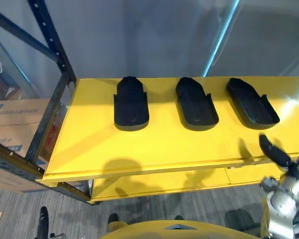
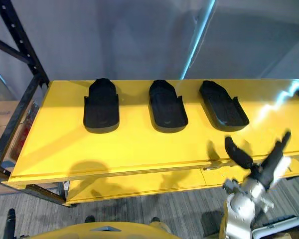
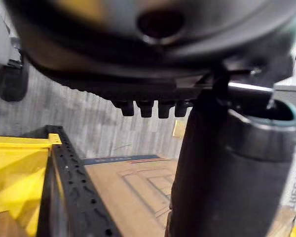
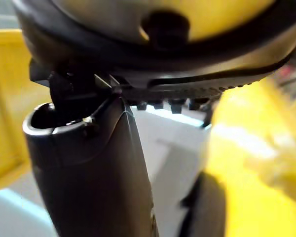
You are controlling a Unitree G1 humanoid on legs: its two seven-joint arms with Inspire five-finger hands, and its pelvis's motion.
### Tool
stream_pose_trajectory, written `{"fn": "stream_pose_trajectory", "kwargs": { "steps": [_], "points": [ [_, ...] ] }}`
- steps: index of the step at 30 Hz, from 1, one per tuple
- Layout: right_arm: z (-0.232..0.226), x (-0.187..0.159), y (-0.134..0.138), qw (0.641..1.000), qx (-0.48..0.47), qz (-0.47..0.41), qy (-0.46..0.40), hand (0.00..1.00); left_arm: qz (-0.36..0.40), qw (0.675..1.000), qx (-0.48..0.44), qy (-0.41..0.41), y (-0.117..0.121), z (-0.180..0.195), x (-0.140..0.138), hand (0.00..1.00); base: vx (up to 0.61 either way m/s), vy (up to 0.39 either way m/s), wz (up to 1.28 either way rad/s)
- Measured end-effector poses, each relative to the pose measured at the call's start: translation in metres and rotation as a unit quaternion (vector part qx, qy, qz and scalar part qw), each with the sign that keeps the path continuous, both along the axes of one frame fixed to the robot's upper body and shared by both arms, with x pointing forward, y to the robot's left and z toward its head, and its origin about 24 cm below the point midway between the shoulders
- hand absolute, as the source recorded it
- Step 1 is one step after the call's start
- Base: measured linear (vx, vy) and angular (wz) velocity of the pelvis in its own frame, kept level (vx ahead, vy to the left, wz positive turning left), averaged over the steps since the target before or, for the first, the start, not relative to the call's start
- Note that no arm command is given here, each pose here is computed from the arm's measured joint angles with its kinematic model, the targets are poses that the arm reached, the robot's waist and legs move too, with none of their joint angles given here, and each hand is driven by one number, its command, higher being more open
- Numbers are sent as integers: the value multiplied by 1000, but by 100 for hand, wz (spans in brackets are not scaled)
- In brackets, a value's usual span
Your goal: Walk over and take three plastic housings, then place them on the shelf
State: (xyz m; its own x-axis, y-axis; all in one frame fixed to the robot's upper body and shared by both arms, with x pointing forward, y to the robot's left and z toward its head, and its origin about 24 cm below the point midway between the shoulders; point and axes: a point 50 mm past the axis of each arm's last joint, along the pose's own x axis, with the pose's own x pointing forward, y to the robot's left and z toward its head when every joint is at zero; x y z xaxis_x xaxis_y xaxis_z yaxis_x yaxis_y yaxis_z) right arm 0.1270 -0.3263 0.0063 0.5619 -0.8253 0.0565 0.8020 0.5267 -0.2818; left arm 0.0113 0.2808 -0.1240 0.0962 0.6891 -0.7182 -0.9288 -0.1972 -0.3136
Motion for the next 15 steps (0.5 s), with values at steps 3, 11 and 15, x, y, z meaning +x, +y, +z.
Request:
{"fn": "stream_pose_trajectory", "kwargs": {
  "steps": [3,11,15],
  "points": [
    [-34,-40,-1,995,46,-57,71,100,1,1000,-22,12,-5,-5,-2,100,32,8,-19],
    [-111,-109,35,949,187,-124,221,100,23,996,-45,68,-4,-10,-14,100,17,8,-13],
    [-129,-119,51,929,249,-91,257,100,-6,987,-64,147,-5,-15,-30,100,0,0,0]
  ]
}}
